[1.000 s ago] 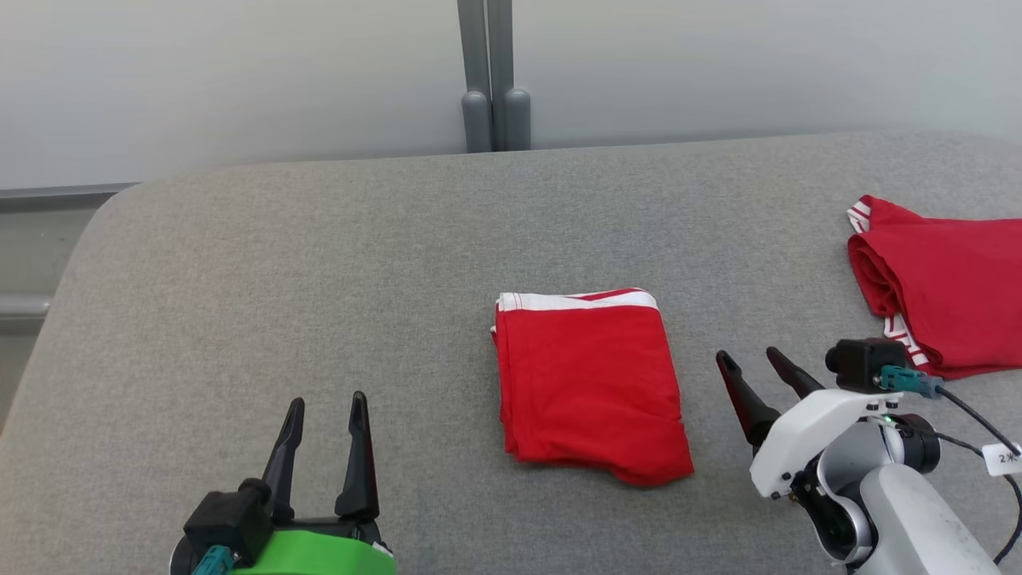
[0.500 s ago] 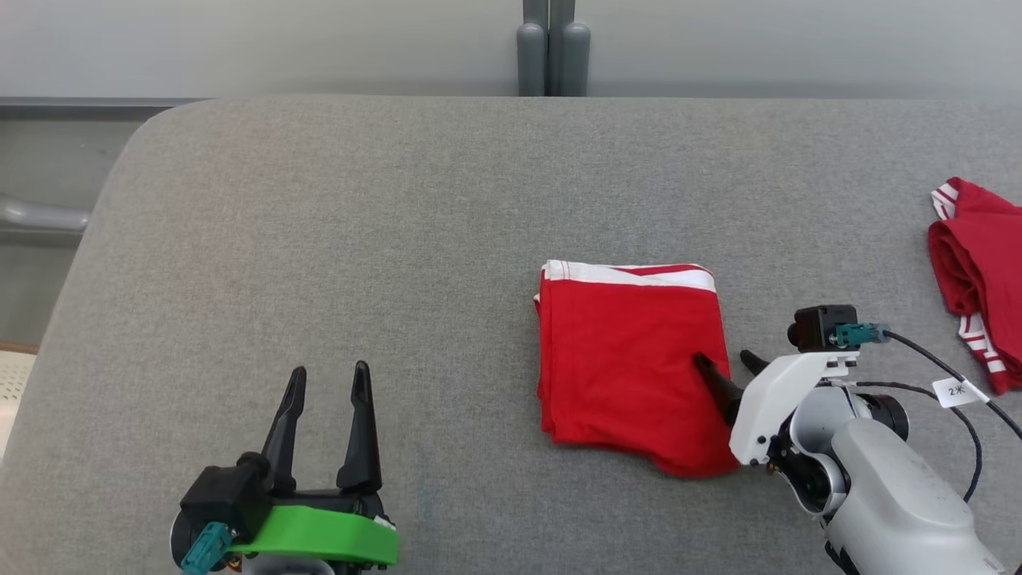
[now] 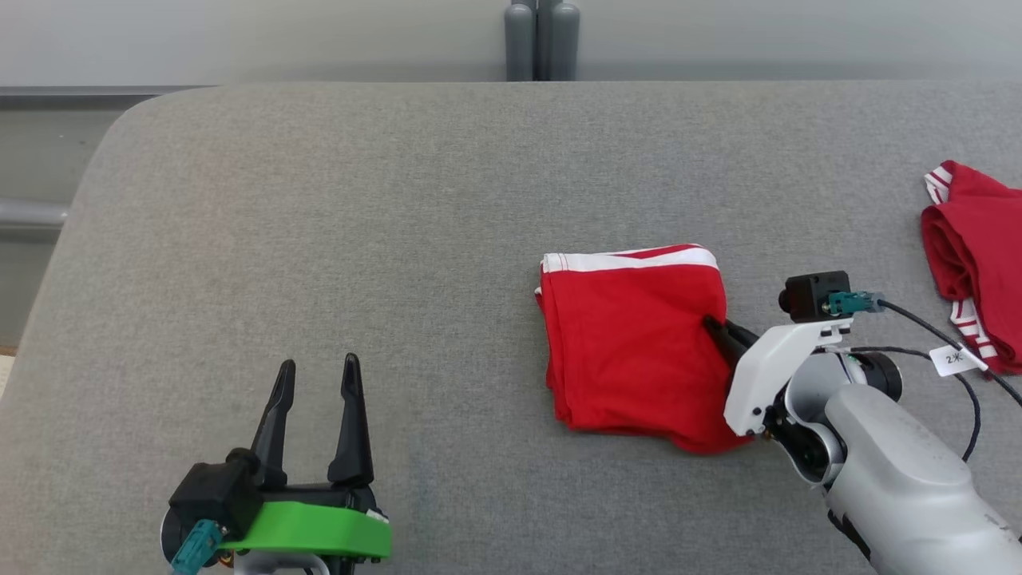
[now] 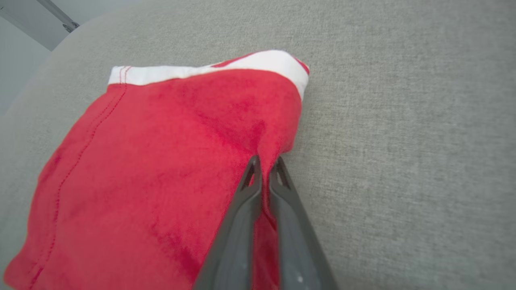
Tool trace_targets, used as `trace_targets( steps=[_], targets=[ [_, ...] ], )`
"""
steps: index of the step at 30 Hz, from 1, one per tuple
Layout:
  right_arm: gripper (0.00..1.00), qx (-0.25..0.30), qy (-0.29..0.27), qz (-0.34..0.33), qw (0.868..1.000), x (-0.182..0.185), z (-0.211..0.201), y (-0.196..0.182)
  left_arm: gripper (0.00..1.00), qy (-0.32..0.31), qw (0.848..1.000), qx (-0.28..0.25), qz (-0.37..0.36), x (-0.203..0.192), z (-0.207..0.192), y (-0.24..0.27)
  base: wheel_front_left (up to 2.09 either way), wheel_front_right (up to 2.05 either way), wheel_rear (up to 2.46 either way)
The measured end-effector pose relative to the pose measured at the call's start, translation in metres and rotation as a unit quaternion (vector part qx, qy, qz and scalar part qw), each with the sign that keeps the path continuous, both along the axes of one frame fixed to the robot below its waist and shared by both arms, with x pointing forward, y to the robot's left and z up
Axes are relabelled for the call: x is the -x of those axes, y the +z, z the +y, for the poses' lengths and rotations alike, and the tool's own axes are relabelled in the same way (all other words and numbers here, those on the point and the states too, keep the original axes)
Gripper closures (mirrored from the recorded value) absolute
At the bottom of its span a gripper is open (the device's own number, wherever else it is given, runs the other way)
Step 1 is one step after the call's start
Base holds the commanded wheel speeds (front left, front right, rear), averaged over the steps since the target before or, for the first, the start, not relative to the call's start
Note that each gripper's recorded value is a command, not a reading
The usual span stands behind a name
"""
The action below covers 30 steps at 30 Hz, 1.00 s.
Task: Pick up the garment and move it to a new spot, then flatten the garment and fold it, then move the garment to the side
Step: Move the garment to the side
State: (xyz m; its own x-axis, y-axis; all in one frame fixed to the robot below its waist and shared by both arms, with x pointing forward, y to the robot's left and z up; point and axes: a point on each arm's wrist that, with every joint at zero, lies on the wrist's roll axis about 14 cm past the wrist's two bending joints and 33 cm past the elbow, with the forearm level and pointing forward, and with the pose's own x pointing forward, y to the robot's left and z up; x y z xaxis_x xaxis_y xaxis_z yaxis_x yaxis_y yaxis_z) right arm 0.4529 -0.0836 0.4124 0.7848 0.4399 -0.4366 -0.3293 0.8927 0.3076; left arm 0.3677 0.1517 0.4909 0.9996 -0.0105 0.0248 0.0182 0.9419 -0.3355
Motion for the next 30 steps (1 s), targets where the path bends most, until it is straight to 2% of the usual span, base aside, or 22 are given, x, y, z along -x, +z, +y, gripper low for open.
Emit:
trace_targets(
  steps=[6, 12, 24, 30],
  targets=[
    [1.00, 0.019, -0.034, -0.031, 0.999, -0.007, -0.040, 0.014, 0.00, -0.041, 0.999, -0.001, -0.006, -0.012, -0.025, 0.001, 0.00, 0.00, 0.00],
    [1.00, 0.025, -0.091, -0.049, 0.994, 0.002, -0.086, 0.023, 0.00, -0.108, 0.994, 0.001, -0.010, -0.027, -0.067, -0.001, 0.00, 0.00, 0.00],
    [1.00, 0.049, -0.194, -0.075, 0.977, 0.036, -0.167, 0.041, 0.00, -0.265, 0.964, 0.008, -0.016, -0.048, -0.172, -0.012, 0.00, 0.00, 0.00],
    [1.00, 0.093, -0.203, -0.083, 0.971, 0.032, -0.195, 0.051, 0.00, -0.291, 0.956, 0.021, -0.010, -0.052, -0.193, -0.019, 0.00, 0.00, 0.00]
  ],
)
